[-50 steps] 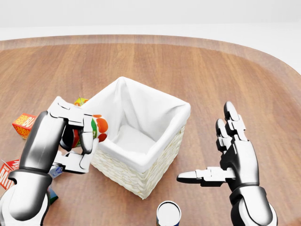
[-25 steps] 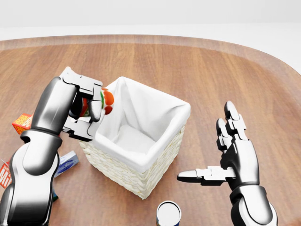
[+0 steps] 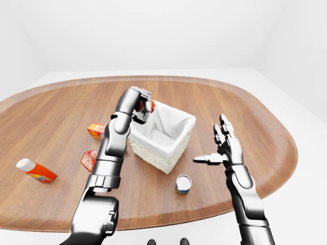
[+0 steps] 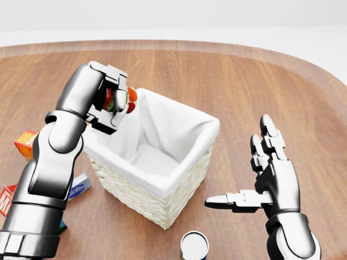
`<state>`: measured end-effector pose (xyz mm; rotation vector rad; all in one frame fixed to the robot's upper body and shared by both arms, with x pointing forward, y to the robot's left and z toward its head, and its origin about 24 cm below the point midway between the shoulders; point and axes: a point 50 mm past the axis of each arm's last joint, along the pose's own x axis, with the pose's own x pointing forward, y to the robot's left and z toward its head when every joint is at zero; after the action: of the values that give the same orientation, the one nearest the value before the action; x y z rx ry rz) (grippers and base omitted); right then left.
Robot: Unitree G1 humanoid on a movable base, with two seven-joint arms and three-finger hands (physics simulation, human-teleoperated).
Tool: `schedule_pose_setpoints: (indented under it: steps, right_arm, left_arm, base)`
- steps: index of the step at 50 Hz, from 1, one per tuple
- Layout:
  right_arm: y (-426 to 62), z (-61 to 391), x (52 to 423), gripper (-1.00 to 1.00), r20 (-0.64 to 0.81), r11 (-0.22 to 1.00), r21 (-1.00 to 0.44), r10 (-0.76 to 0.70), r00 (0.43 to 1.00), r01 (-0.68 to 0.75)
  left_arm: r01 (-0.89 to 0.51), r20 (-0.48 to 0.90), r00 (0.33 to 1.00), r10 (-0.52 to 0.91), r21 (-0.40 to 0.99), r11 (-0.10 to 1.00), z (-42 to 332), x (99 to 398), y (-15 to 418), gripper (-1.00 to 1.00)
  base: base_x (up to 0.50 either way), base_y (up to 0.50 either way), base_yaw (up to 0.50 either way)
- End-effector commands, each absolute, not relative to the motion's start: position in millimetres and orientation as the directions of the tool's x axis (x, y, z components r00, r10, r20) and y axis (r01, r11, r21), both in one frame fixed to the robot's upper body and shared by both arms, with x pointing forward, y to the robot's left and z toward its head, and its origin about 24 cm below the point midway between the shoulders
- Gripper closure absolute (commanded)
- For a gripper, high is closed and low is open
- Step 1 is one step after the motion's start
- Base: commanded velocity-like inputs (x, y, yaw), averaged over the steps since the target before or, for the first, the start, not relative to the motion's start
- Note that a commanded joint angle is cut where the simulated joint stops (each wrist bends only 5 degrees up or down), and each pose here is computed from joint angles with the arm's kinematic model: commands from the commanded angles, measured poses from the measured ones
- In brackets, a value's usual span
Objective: Pick up the tomato sauce, and put it in the basket.
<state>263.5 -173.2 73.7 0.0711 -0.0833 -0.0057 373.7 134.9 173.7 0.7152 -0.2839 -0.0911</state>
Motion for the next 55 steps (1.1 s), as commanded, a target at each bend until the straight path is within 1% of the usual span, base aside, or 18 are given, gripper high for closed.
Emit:
schedule_pose_setpoints:
  steps: [1,12,22,31,43,55]
  right_arm:
    - [-173,73,264,-1.00,0.082,0.997,0.072,-0.008,0.997,0.002]
    - [-173,74,264,-1.00,0.085,0.997,0.073,-0.009,0.996,0.002]
    - [-174,77,263,-1.00,0.097,0.997,0.076,-0.011,0.995,0.003]
    - [-174,78,264,-1.00,0.102,0.997,0.079,-0.013,0.995,0.004]
    - [-175,80,264,-1.00,0.109,0.997,0.082,-0.015,0.994,0.006]
    - [-175,80,264,-1.00,0.110,0.997,0.082,-0.014,0.994,0.005]
  left_arm:
    - [0.005,0.202,0.962,-0.181,0.655,0.756,177,392,128,1.00]
    - [0.028,0.177,0.965,-0.194,0.665,0.747,172,404,119,1.00]
    - [0.071,0.052,0.989,-0.141,0.666,0.742,150,413,124,1.00]
    - [0.084,-0.009,0.994,-0.109,0.697,0.712,138,415,122,1.00]
    - [0.110,-0.046,0.993,-0.111,0.717,0.688,131,415,116,1.00]
    - [0.120,-0.034,0.990,-0.138,0.717,0.687,137,416,106,1.00]
  base:
    - [0.00,0.00,0.00]
    - [0.00,0.00,0.00]
    - [0.00,0.00,0.00]
    - [0.00,0.00,0.00]
    - [0.00,0.00,0.00]
    - [0.00,0.00,0.00]
